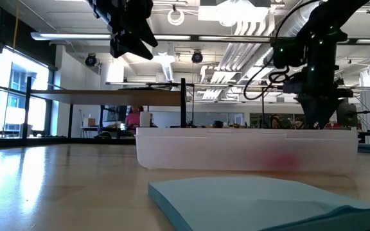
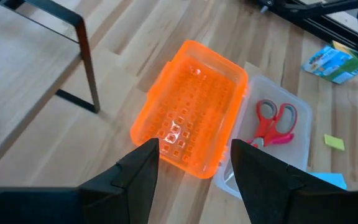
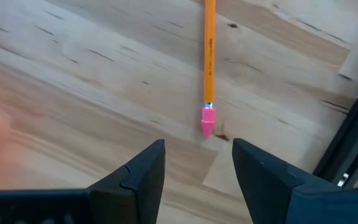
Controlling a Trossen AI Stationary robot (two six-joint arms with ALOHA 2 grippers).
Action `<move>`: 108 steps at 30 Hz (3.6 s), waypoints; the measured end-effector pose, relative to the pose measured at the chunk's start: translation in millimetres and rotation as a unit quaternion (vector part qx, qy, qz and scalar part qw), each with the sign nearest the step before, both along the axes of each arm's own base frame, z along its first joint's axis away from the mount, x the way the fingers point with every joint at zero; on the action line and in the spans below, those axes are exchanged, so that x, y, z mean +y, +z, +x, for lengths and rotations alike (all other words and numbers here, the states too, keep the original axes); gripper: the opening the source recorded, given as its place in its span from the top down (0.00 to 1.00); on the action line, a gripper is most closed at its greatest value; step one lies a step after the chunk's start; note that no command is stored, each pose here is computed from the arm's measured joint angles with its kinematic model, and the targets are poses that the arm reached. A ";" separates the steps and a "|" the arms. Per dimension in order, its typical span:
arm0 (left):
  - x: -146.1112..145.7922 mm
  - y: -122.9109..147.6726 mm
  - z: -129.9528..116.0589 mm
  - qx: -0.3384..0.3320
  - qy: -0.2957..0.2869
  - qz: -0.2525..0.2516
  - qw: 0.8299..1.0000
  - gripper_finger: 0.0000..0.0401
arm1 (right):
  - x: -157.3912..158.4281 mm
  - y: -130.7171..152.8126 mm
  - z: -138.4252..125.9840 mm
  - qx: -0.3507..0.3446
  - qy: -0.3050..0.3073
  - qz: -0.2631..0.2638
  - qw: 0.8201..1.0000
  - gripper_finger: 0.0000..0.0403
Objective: Pack school essentials
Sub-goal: Put the orange pencil into the supply box
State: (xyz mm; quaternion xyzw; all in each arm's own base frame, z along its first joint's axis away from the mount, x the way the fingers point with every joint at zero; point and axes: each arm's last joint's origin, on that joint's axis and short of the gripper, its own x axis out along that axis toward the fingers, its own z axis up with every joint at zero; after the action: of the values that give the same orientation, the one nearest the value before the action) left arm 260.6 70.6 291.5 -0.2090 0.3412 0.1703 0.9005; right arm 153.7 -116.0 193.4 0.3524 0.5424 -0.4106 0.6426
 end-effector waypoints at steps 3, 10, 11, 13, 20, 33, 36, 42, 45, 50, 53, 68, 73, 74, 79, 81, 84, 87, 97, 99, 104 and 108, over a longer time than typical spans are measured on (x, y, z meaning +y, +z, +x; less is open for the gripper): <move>0.9 0.0 -0.2 0.000 0.002 0.000 1.000 0.53 | -5.0 -7.3 3.1 0.012 0.011 0.007 1.000 0.56; 3.8 0.0 -1.1 0.002 0.008 0.007 1.000 0.53 | -12.9 -21.1 6.3 0.034 0.015 0.029 0.999 0.56; 3.9 0.0 -1.1 0.002 0.008 0.007 1.000 0.53 | -14.2 -23.1 6.4 0.037 0.013 0.032 0.999 0.56; 3.9 0.0 -1.1 0.002 0.008 0.007 1.000 0.53 | -17.0 -27.8 7.7 0.041 0.014 0.038 0.998 0.56; 3.8 -0.1 -1.1 0.002 0.008 0.007 1.000 0.53 | -25.7 -44.3 11.8 0.057 0.012 0.053 0.997 0.56; 3.8 -0.1 -1.1 0.002 0.008 0.007 1.000 0.53 | -35.7 -63.2 9.9 0.074 0.019 0.101 0.992 0.58; 3.8 -0.1 -1.1 0.002 0.007 0.007 1.000 0.53 | -37.0 -64.3 9.2 0.070 0.015 0.106 0.992 0.64; 3.8 -0.1 -1.1 0.004 0.003 0.012 1.000 0.53 | -37.8 -64.7 9.0 0.060 0.012 0.114 0.992 0.77; 3.8 -0.1 -1.1 0.004 0.002 0.013 1.000 0.53 | -37.7 -64.9 9.1 0.058 0.010 0.116 0.992 0.82; 3.8 -0.1 -1.1 0.004 0.002 0.013 1.000 0.53 | -37.4 -65.3 8.8 0.059 0.008 0.117 0.991 0.89; 3.8 -0.1 -1.1 0.004 0.002 0.013 1.000 0.53 | -37.2 -65.3 8.6 0.060 0.010 0.118 0.991 0.93; 3.7 -0.1 -1.1 0.004 0.001 0.013 1.000 0.53 | -31.4 -51.1 2.1 0.058 -0.002 0.105 0.993 0.98; 3.8 -0.1 -1.1 0.004 0.002 0.013 1.000 0.53 | -21.2 -30.2 -0.9 0.025 -0.003 0.092 0.995 0.99; 3.8 -0.1 -1.1 0.004 0.002 0.013 1.000 0.53 | -17.6 -25.4 -1.5 0.015 0.000 0.094 0.995 0.99; 3.9 -0.1 -1.2 0.004 0.003 0.014 1.000 0.53 | 1.0 -0.9 0.4 -0.057 0.017 0.080 0.995 0.99; 3.9 -0.1 -1.2 0.004 0.003 0.014 1.000 0.53 | 12.0 9.0 2.2 -0.092 0.037 0.081 0.992 0.99; 3.9 -0.1 -1.2 0.004 0.004 0.014 1.000 0.53 | 30.4 23.7 7.0 -0.153 0.076 0.082 0.982 0.99; 3.9 -0.1 -1.1 0.003 0.006 0.011 1.000 0.53 | 49.1 36.8 13.8 -0.209 0.102 0.072 0.970 0.99; 10.8 -0.6 -3.7 0.001 0.042 -0.013 0.999 0.53 | 101.7 70.7 52.2 -0.324 0.257 0.037 0.910 0.99; 12.5 -1.6 -5.4 0.008 0.048 -0.017 0.999 0.53 | 108.4 79.9 58.8 -0.313 0.293 0.017 0.904 0.99; 16.5 -7.9 -14.0 0.054 0.061 -0.030 0.996 0.53 | 114.9 90.4 69.6 -0.239 0.332 0.011 0.912 0.98; 19.8 -13.0 -22.3 0.095 0.075 -0.042 0.992 0.53 | 122.7 92.3 81.6 -0.192 0.366 0.023 0.910 0.97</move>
State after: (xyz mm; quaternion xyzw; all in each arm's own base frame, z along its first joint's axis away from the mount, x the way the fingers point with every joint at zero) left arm 238.3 90.3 278.6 -0.2547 0.4160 0.2416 0.8389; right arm 235.3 6.7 285.7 0.2152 0.5091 -0.0586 0.8313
